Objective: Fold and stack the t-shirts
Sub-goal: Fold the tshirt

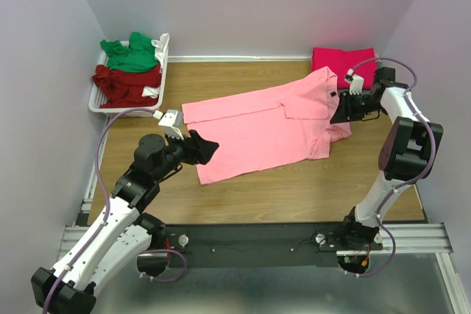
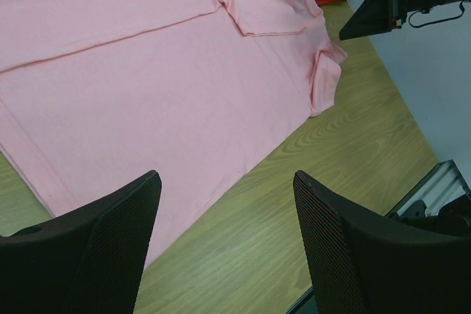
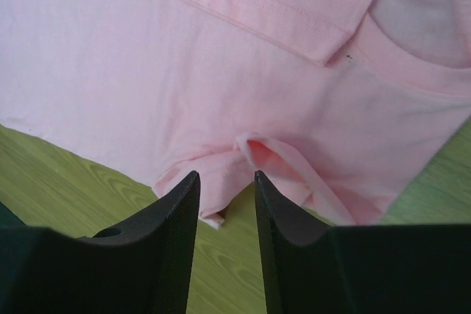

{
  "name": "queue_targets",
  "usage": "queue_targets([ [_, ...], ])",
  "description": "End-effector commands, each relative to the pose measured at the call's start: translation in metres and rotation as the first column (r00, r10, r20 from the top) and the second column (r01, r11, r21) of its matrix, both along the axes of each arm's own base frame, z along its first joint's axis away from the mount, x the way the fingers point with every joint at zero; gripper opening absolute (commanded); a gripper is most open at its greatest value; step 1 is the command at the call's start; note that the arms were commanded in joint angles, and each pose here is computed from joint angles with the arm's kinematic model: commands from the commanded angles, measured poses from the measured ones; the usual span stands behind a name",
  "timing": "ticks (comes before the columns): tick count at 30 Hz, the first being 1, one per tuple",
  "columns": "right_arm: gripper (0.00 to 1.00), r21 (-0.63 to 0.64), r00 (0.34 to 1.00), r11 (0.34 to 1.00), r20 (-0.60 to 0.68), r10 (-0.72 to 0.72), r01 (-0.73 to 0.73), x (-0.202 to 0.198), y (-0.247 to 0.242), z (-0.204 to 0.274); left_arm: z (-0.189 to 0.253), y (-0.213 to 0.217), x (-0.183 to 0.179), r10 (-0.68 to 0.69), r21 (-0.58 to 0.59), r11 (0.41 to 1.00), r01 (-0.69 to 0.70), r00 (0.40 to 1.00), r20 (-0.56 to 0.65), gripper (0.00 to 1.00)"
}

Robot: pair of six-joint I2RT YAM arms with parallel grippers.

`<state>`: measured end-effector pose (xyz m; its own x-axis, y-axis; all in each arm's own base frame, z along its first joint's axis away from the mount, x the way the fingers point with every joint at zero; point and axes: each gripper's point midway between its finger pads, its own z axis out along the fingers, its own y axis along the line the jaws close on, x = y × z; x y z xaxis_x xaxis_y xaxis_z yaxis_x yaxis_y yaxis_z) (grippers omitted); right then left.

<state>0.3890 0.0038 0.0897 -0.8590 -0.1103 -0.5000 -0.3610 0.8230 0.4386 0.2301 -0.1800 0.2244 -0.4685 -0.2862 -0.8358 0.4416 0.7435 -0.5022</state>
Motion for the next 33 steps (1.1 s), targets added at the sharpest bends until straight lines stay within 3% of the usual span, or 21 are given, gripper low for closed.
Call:
queue_targets([
  [1,0.43,-0.065,1.000,0.998,0.017,-0.016,0.017,-0.007,-0.015,0.003,0.000,-0.005,-0.003,-0.036,0.000,0.999,0.036,0.999,0.015,0.80],
  [13,0.37,-0.143,0.997,0.989,-0.053,-0.057,0.049,-0.028,-0.030,-0.023,0.003,-0.006,-0.005,-0.044,-0.005,0.999,0.044,0.999,0.025,0.80],
  [23,0.36,-0.215,0.992,0.972,-0.066,-0.110,0.094,-0.024,-0.045,-0.039,0.004,-0.006,-0.006,-0.045,-0.008,0.999,0.045,0.999,0.028,0.80],
  [33,0.33,-0.178,0.989,0.980,-0.092,-0.111,0.094,-0.021,-0.040,-0.051,0.003,-0.006,-0.006,-0.046,-0.007,0.999,0.047,0.999,0.025,0.80],
])
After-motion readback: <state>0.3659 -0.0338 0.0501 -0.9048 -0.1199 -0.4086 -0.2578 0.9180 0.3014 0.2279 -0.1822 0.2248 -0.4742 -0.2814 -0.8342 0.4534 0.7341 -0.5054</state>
